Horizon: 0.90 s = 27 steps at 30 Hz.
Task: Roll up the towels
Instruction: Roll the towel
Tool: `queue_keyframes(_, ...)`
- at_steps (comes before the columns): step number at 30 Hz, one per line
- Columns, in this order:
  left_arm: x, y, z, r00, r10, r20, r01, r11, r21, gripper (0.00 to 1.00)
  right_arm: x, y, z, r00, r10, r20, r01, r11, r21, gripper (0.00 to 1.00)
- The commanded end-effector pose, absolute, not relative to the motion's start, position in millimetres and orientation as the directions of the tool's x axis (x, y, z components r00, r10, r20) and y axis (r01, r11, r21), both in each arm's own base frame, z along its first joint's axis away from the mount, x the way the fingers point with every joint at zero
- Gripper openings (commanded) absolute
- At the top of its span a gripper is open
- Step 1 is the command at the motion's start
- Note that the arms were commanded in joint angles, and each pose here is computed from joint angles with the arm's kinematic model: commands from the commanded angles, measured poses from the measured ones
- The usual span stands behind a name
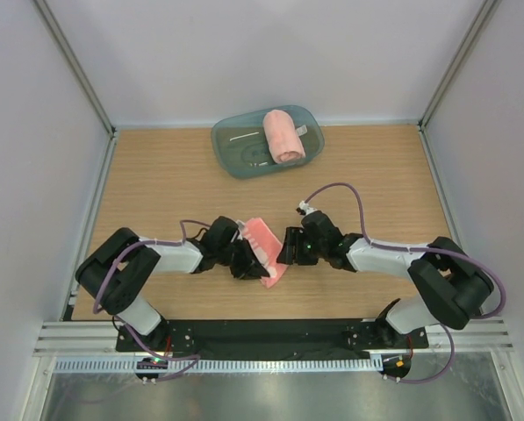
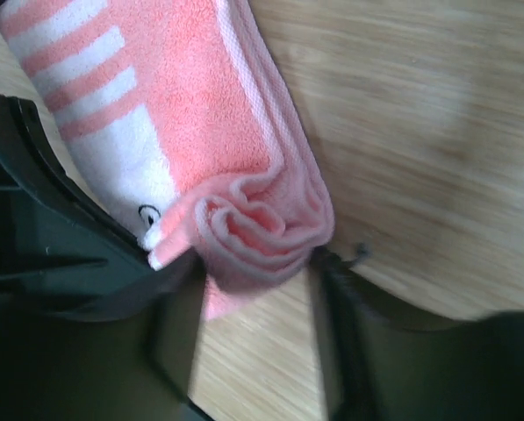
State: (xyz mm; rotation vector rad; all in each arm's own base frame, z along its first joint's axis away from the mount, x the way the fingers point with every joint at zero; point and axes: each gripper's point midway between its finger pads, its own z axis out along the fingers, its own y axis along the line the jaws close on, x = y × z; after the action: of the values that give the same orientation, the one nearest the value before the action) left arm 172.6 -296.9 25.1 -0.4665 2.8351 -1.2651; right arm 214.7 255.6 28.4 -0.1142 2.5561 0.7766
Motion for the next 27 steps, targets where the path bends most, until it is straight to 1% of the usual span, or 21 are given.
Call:
queue_keyframes(1, 169, -295, 23, -0.961, -0.241, 0.135, -0.263, 0.647, -0.716, 0.13, 227, 259, 19, -0.878, 0.116, -0.465, -0.159, 0.845, 0.511, 0.46)
queue_keyframes(3, 169, -294, 23, -0.964, -0.234, 0.128, -0.253, 0.648, -0.718, 0.17, 228, 260, 18, -0.878, 0.119, -0.464, -0.155, 0.846, 0.51, 0.36)
queue_keyframes(4, 169, -294, 24, -0.965, -0.231, 0.125, -0.248, 0.645, -0.722, 0.19, 229, 259, 17, -0.878, 0.125, -0.463, -0.146, 0.849, 0.507, 0.26)
queue_keyframes(5, 169, -294, 25, -0.966, -0.228, 0.124, -0.245, 0.642, -0.727, 0.22, 228, 258, 16, -0.88, 0.125, -0.457, -0.141, 0.852, 0.504, 0.21)
queue_keyframes(6, 170, -295, 27, -0.969, -0.221, 0.113, -0.232, 0.64, -0.733, 0.28, 228, 257, 16, -0.881, 0.125, -0.457, -0.138, 0.855, 0.5, 0.13)
queue_keyframes(7, 171, -294, 29, -0.971, -0.216, 0.101, -0.219, 0.641, -0.736, 0.31, 229, 255, 18, -0.878, 0.132, -0.46, -0.131, 0.858, 0.496, 0.11)
queue_keyframes(8, 173, -294, 35, -0.974, -0.214, 0.073, -0.196, 0.64, -0.743, 0.34, 227, 254, 19, -0.882, 0.13, -0.454, -0.125, 0.863, 0.49, 0.1)
queue_keyframes(9, 178, -290, 36, -0.977, -0.211, 0.014, -0.153, 0.659, -0.736, 0.4, 227, 252, 20, -0.882, 0.128, -0.453, -0.122, 0.868, 0.482, 0.09)
queue_keyframes(11, 180, -278, 40, -0.977, -0.202, -0.066, -0.108, 0.739, -0.665, 0.45, 223, 250, 22, -0.895, 0.11, -0.432, -0.115, 0.879, 0.463, 0.07)
queue_keyframes(12, 195, -265, 46, -0.955, -0.232, -0.187, -0.074, 0.794, -0.603, 0.47, 222, 251, 24, -0.9, 0.101, -0.424, -0.12, 0.878, 0.464, 0.07)
queue_keyframes(13, 186, -258, 50, -0.959, -0.157, -0.236, -0.012, 0.854, -0.521, 0.48, 224, 255, 30, -0.9, 0.095, -0.424, -0.13, 0.872, 0.471, 0.06)
queue_keyframes(15, 183, -244, 60, -0.943, -0.11, -0.314, 0.037, 0.903, -0.428, 0.48, 219, 256, 31, -0.914, 0.063, -0.4, -0.144, 0.872, 0.468, 0.05)
queue_keyframes(16, 187, -240, 64, -0.916, -0.072, -0.394, 0.082, 0.929, -0.36, 0.48, 218, 257, 33, -0.916, 0.055, -0.398, -0.15, 0.872, 0.466, 0.05)
queue_keyframes(18, 193, -238, 85, -0.871, -0.054, -0.488, 0.118, 0.942, -0.314, 0.47, 217, 260, 40, -0.92, 0.036, -0.39, -0.165, 0.868, 0.468, 0.04)
queue_keyframes(19, 194, -231, 90, -0.832, -0.017, -0.555, 0.138, 0.962, -0.236, 0.46, 217, 259, 41, -0.923, 0.031, -0.383, -0.163, 0.871, 0.463, 0.04)
queue_keyframes(21, 186, -239, 106, -0.772, 0.078, -0.631, 0.226, 0.961, -0.158, 0.45, 215, 261, 46, -0.929, 0.013, -0.369, -0.17, 0.871, 0.461, 0.03)
queue_keyframes(23, 191, -239, 117, -0.687, 0.151, -0.711, 0.268, 0.962, -0.054, 0.45, 215, 262, 50, -0.933, 0.008, -0.361, -0.171, 0.871, 0.461, 0.03)
queue_keyframes(24, 189, -243, 121, -0.66, 0.181, -0.729, 0.292, 0.956, -0.027, 0.46, 215, 262, 51, -0.933, 0.005, -0.359, -0.173, 0.87, 0.462, 0.03)
queue_keyframes(25, 181, -256, 120, -0.629, 0.234, -0.742, 0.35, 0.937, -0.001, 0.46, 215, 264, 52, -0.934, 0.001, -0.358, -0.176, 0.869, 0.463, 0.03)
queue_keyframes(27, 179, -264, 119, -0.565, 0.306, -0.766, 0.392, 0.917, 0.077, 0.47, 216, 264, 53, -0.935, -0.004, -0.353, -0.177, 0.87, 0.46, 0.03)
